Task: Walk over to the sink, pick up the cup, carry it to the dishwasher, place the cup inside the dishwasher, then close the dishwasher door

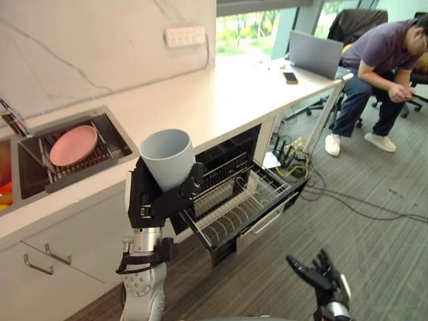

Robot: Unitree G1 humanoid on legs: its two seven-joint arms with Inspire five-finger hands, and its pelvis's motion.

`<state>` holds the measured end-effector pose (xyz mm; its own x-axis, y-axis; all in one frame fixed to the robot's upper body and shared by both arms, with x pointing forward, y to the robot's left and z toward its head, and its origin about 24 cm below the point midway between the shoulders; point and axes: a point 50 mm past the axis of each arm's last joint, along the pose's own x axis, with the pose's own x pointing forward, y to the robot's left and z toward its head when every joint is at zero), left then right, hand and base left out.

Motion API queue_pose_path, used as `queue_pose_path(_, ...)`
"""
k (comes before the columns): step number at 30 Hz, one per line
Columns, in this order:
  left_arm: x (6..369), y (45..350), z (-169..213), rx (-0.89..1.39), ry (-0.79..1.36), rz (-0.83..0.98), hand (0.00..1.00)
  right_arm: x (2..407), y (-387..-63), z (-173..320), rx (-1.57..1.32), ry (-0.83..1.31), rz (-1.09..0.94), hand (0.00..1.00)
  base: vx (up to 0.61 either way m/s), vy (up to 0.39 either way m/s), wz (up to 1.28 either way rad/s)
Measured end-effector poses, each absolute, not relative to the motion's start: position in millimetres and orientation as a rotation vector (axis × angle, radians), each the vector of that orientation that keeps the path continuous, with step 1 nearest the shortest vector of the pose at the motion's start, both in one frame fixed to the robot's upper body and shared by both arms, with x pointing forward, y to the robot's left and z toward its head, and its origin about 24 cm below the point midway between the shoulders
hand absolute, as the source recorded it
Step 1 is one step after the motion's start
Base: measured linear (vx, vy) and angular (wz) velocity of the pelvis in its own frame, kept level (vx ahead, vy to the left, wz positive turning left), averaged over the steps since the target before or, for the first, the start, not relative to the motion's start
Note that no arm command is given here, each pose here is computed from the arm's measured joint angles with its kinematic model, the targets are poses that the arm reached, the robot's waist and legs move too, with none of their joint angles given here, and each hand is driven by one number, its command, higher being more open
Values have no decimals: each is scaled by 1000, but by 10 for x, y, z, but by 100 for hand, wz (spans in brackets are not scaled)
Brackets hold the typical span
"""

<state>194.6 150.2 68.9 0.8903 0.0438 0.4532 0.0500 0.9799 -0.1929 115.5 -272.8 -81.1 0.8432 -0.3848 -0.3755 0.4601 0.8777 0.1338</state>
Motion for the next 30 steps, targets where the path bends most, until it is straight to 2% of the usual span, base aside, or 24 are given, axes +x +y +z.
queue_pose_path(5, 1936, 1486, 654, -193, -460, -5, 0, 1523, -2973, -132, 152, 15, -484, 100, 31, 63, -47)
queue_pose_path(8, 1940, 1369, 659, -200, -458, -60, 0, 1578, -3026, 311, 114, -188, -506, 100, -3, 72, -35)
queue_pose_path(11, 2004, 1285, 699, -188, -469, -118, 0, 1583, -2980, 541, 115, -328, -499, 100, -9, 130, -19)
queue_pose_path(15, 2112, 1239, 663, -99, -442, -112, 0, 1768, -2834, 594, 155, -366, -371, 100, 5, 73, -62)
queue_pose_path(21, 2297, 1075, 516, 121, -348, -147, 0, 2009, -2395, 618, 205, -338, -131, 100, -19, 17, -19)
queue_pose_path(26, 2296, 1100, 414, 320, -329, -33, 0, 2134, -2140, 787, 238, -374, 67, 100, -85, 3, 4)
queue_pose_path(30, 2293, 1116, 404, 377, -339, 7, 0, 2212, -1896, 869, 266, -374, 217, 100, -37, -19, 12)
